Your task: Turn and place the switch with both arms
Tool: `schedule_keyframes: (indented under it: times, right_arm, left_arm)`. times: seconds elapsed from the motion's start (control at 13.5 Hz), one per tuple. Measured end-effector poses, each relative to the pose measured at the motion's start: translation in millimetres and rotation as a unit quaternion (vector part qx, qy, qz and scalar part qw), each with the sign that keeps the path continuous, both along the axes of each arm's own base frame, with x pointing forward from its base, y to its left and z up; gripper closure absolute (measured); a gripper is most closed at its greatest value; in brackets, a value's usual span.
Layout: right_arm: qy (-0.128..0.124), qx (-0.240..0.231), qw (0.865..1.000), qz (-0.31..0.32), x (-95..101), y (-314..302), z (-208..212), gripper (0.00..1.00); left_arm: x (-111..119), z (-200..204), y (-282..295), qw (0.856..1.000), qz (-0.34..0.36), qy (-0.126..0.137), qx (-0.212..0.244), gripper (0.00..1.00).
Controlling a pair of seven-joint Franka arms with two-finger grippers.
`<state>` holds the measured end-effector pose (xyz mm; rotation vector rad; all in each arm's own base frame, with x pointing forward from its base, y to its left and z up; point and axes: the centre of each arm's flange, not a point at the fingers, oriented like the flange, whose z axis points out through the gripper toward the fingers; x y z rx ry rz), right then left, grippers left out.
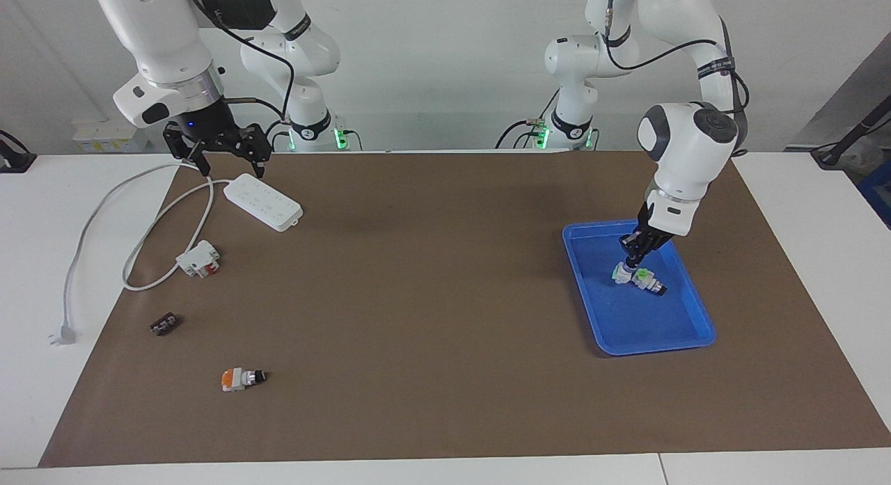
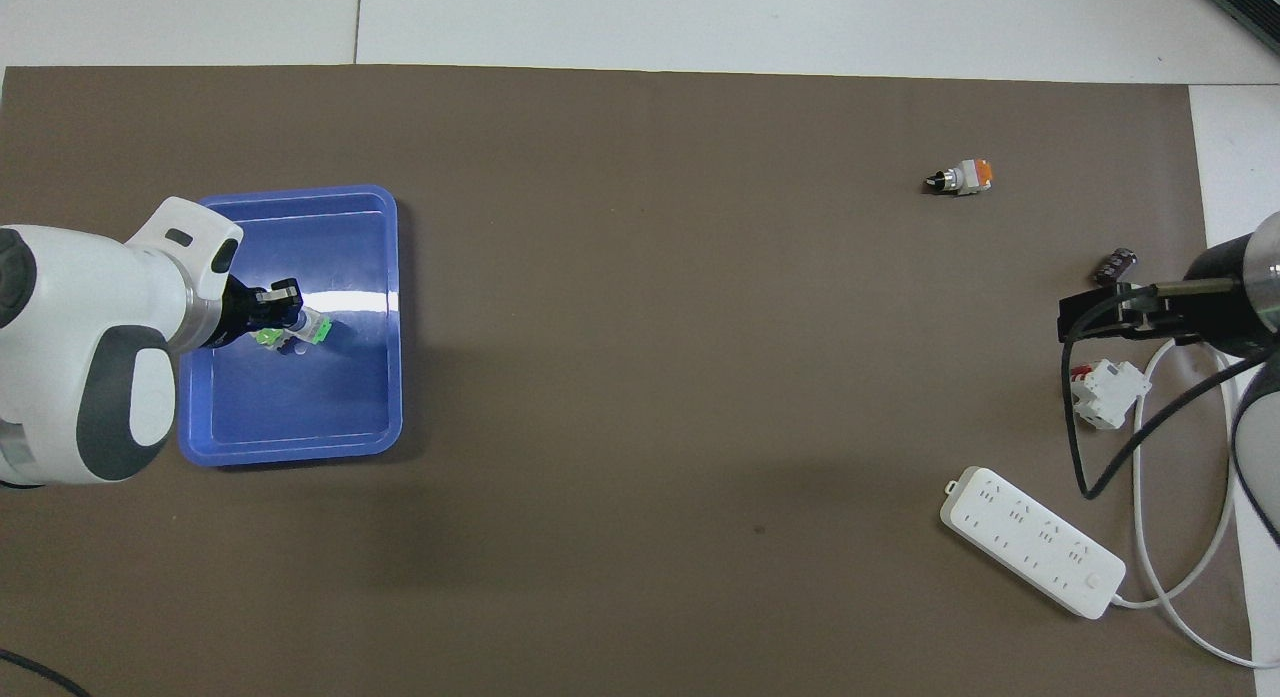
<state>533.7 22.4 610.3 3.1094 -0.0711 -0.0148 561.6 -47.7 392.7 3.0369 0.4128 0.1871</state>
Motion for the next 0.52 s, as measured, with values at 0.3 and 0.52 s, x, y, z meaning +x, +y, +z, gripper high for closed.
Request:
schedule_keyframes:
  times: [0.3,0.52]
  right_arm:
    - [0.0,0.0,1.0,0.0,0.0,0.0,0.0,0.0]
    - [0.0,0.0,1.0,0.0,0.0,0.0,0.0,0.0]
  left_arm:
    - [5.6,9.8,-0.5,1.0,0.0,-0.007,-0.001,0.41]
    - [15.7,29.8,-2.2,1.0,-0.003,0.008,-0.001,0.4]
